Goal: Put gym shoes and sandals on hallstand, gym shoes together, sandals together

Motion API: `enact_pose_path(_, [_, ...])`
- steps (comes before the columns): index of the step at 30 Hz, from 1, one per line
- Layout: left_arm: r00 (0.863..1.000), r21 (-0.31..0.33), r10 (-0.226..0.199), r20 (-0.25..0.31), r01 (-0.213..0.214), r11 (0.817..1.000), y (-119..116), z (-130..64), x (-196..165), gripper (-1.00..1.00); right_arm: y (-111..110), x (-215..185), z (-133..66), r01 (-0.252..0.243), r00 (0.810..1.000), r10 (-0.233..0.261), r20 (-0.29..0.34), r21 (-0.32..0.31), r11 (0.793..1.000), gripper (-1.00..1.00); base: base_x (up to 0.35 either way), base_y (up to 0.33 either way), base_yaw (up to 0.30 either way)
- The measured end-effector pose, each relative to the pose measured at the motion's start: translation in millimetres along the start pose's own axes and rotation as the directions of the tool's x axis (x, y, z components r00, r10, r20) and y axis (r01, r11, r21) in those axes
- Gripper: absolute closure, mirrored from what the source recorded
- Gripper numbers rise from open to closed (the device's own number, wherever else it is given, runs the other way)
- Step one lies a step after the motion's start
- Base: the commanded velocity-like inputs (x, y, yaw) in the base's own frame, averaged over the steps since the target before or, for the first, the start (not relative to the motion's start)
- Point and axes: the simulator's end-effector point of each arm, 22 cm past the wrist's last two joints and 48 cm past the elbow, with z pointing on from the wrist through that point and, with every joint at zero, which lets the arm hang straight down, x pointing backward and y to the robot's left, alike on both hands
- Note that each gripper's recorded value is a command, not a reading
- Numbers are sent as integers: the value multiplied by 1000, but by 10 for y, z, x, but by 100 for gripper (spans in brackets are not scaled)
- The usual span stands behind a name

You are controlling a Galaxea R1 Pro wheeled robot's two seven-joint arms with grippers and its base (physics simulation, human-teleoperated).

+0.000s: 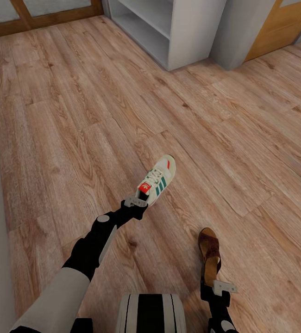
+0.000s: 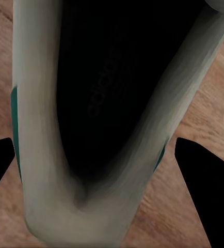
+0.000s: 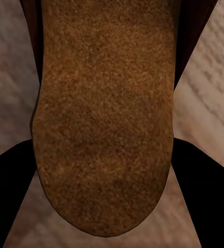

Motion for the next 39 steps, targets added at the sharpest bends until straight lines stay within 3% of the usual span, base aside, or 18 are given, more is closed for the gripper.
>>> enact_pose_path(13, [1000, -1, -8, -23, 8, 1000, -11, -23, 123, 100, 8, 0, 0, 0, 1000, 0, 0, -3, 1000, 100, -3, 0, 0])
enact_pose_path(31, [999, -22, 33, 29, -32, 999, -9, -237, -287, 100, 60, -389, -65, -9, 997, 10, 73, -18, 1000, 100, 0, 0, 0])
enact_pose_path(39, [999, -34, 33, 23, -32, 999, -25, -361, -237, 100, 77, -561, -102, -15, 994, 18, 105, -23, 1000, 100, 0, 0, 0])
